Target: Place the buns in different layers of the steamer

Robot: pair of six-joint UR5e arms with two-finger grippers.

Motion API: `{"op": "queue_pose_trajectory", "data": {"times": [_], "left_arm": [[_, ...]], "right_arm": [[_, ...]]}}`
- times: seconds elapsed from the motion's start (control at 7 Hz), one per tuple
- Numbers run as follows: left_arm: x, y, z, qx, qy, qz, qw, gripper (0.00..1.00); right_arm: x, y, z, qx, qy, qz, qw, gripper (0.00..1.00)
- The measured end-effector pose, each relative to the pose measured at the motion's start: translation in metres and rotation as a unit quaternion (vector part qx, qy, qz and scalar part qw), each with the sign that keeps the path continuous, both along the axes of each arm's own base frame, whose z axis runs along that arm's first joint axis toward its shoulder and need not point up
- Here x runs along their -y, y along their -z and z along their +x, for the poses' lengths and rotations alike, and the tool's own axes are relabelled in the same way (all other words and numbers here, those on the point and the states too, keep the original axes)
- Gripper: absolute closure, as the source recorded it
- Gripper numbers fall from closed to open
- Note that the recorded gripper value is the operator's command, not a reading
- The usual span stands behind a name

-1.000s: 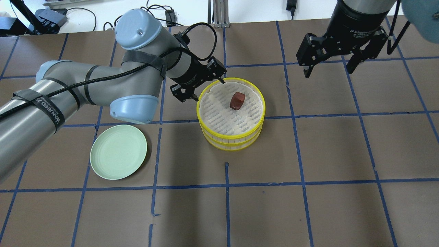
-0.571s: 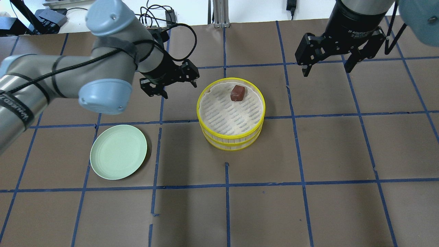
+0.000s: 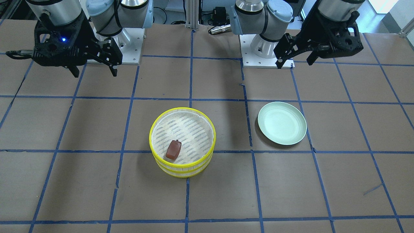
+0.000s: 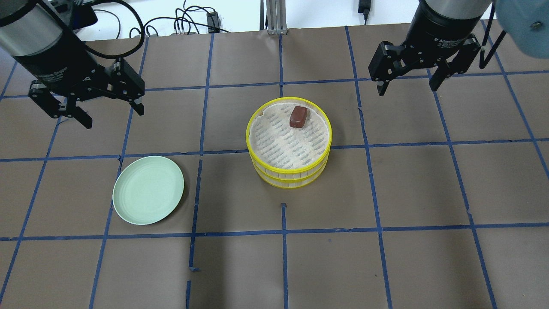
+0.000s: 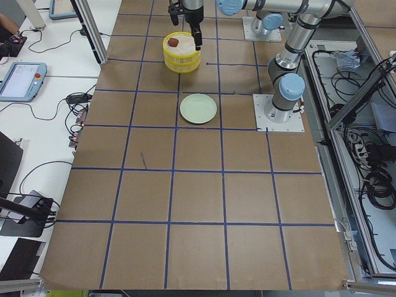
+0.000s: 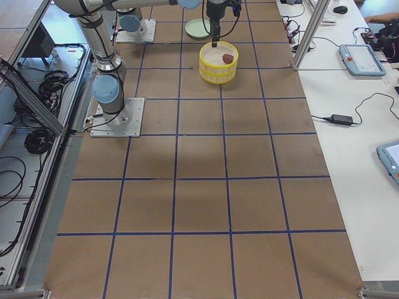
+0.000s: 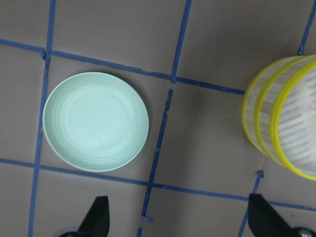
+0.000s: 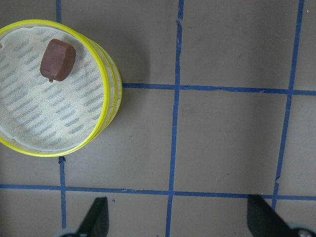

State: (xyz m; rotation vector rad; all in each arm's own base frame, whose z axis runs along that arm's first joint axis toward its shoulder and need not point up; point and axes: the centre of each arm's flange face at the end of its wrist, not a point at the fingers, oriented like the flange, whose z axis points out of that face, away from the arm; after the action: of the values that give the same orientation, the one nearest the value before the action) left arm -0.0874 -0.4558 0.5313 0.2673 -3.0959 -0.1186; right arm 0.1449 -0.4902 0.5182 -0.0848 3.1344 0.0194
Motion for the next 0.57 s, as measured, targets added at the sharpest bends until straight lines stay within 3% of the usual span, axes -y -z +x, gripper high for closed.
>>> {"op": "queue_pose_trajectory", "data": {"times": [0.29, 0.57], "left_arm": [[-0.0111, -0.0094, 0.0031, 0.017, 0.049, 0.001, 0.9986, 0.0], [-0.0135, -0.0049, 0.0024, 0.018, 0.061, 0.006, 0.9979, 0.0]], "right_arm": [[0.0, 0.0004, 0.0005, 0.0, 0.0, 0.0, 1.0, 0.0], [0.0, 0.0005, 0.0006, 0.0, 0.001, 0.0, 1.0, 0.0]]}}
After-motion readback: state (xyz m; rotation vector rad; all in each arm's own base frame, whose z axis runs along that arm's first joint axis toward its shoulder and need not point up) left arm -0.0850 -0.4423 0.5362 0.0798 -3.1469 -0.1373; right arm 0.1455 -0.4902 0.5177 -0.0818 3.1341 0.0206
